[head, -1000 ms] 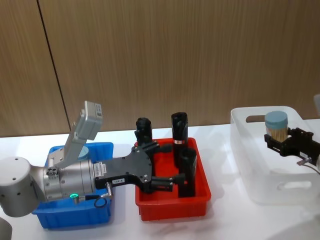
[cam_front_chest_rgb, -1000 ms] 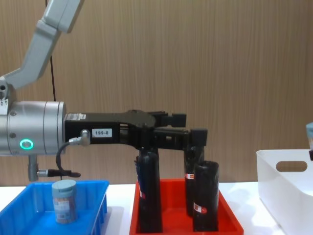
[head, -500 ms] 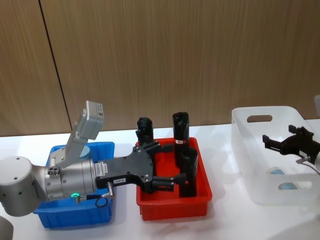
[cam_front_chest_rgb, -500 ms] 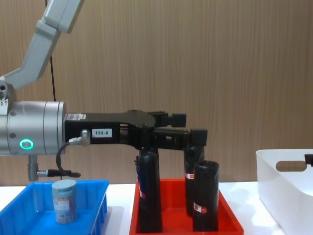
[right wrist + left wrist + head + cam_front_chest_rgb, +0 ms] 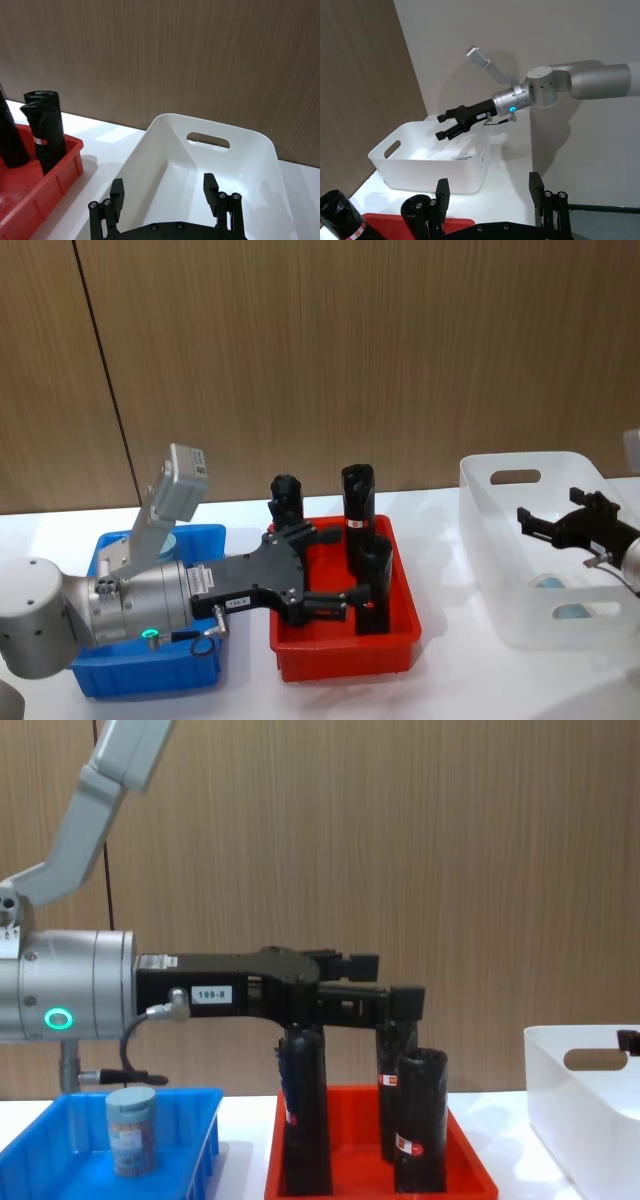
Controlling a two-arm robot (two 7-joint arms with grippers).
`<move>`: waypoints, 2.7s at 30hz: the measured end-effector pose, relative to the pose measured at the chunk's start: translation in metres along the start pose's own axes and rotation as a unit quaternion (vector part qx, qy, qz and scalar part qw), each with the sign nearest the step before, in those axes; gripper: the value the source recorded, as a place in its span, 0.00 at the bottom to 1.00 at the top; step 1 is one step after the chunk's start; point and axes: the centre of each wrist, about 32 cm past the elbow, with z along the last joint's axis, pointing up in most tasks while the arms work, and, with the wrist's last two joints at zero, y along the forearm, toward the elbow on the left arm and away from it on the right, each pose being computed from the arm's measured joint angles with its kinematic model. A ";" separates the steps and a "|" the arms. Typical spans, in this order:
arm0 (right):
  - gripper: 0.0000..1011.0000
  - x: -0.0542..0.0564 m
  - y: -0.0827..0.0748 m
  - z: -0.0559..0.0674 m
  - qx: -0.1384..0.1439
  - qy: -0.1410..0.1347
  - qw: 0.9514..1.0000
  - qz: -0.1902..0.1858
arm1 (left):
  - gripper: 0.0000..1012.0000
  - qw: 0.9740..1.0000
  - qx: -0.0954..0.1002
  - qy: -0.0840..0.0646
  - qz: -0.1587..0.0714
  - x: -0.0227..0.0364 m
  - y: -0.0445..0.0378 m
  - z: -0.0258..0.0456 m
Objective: Pick the cotton swabs from the blue box and place them into the white box.
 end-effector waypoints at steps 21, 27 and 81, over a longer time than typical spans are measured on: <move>0.99 -0.060 -0.027 -0.008 0.050 -0.009 0.999 0.007 | 0.99 0.995 0.013 -0.018 0.102 -0.0235 -0.0098 -0.0069; 0.99 -0.078 -0.038 -0.009 0.067 -0.007 0.998 0.008 | 0.99 0.991 0.016 -0.024 0.133 -0.0311 -0.0126 -0.0089; 0.99 -0.146 -0.094 -0.001 0.139 0.017 0.990 0.002 | 0.99 0.912 0.006 -0.075 0.403 -0.1021 -0.0351 -0.0193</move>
